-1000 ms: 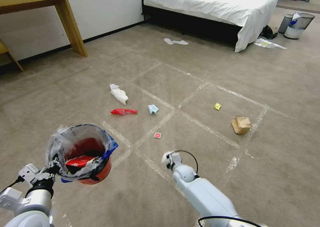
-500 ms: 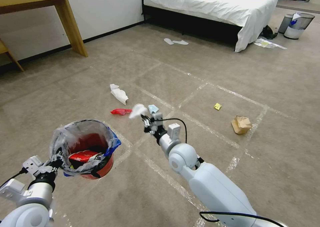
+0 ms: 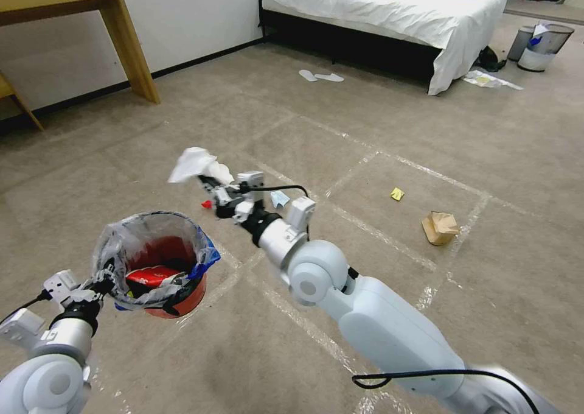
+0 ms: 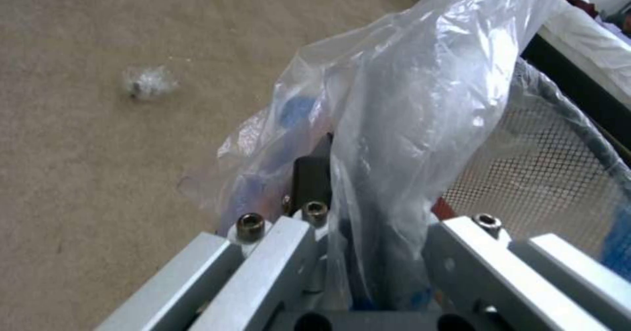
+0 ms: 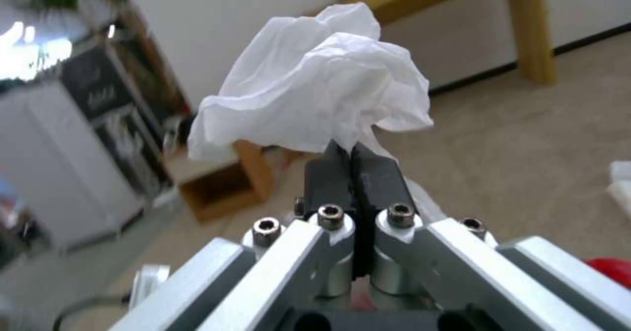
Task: Pick up the trash bin and place the garbage on the floor into it.
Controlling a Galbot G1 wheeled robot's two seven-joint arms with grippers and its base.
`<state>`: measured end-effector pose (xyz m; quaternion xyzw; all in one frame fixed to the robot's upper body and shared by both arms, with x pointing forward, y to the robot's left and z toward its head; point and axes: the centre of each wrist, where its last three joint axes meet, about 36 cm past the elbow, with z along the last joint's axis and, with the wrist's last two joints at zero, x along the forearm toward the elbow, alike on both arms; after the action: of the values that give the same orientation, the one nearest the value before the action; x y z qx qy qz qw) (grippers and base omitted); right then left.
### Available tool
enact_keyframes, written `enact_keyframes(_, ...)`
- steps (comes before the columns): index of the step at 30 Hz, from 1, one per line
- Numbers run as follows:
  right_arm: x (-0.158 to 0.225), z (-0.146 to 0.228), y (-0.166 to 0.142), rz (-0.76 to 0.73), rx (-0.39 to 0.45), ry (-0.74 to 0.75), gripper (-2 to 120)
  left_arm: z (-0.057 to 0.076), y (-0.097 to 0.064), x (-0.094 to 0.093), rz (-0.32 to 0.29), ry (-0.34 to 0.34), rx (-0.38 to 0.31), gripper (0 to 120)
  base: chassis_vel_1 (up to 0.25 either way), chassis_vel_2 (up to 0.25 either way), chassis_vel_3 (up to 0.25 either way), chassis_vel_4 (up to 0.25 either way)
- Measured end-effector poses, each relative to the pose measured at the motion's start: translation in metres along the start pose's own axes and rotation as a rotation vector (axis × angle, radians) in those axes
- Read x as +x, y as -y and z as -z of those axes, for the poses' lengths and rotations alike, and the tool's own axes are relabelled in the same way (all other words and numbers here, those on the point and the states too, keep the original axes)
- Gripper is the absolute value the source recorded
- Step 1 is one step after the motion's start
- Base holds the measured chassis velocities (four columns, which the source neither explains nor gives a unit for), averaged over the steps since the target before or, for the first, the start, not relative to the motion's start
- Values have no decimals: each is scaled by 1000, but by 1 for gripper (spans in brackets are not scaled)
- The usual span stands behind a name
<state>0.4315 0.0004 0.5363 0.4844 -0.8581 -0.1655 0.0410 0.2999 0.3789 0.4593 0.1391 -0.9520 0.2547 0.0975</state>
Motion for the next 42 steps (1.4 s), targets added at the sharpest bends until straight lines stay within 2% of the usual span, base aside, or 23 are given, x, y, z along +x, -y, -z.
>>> enact_keyframes(7,-30,-14,-13,38,99,-110,0,2,3,4,-5,11,8,3,0,0,0,0)
enact_keyframes(13,-49,-33,-8,19,190,-189,0,3,6,8,-7,19,13,3,0,0,0,0)
enact_keyframes(27,-56,-60,-8,16,233,-259,0,2,6,10,1,21,18,3,0,0,0,0)
enact_keyframes(29,-53,-63,-8,15,237,-270,8,2,6,10,3,22,19,3,0,0,0,0)
enact_keyframes(30,-53,-63,-8,15,237,-270,8,2,6,10,3,22,19,3,0,0,0,0)
enact_keyframes(32,-53,-64,-7,12,243,-271,18,2,6,10,3,22,19,3,0,0,0,0)
enact_keyframes(33,-53,-64,-7,12,243,-271,18,2,6,10,3,22,19,3,0,0,0,0)
enact_keyframes(35,-51,-64,-7,10,247,-271,30,1,5,10,5,22,19,3,0,0,0,0)
enact_keyframes(36,-51,-64,-7,10,247,-271,30,1,5,10,5,22,19,3,0,0,0,0)
enact_keyframes(39,-50,-64,-8,12,245,-269,44,0,5,11,7,21,21,3,0,0,0,0)
enact_keyframes(42,-49,-64,-9,11,244,-268,50,0,5,11,8,21,21,3,0,0,0,0)
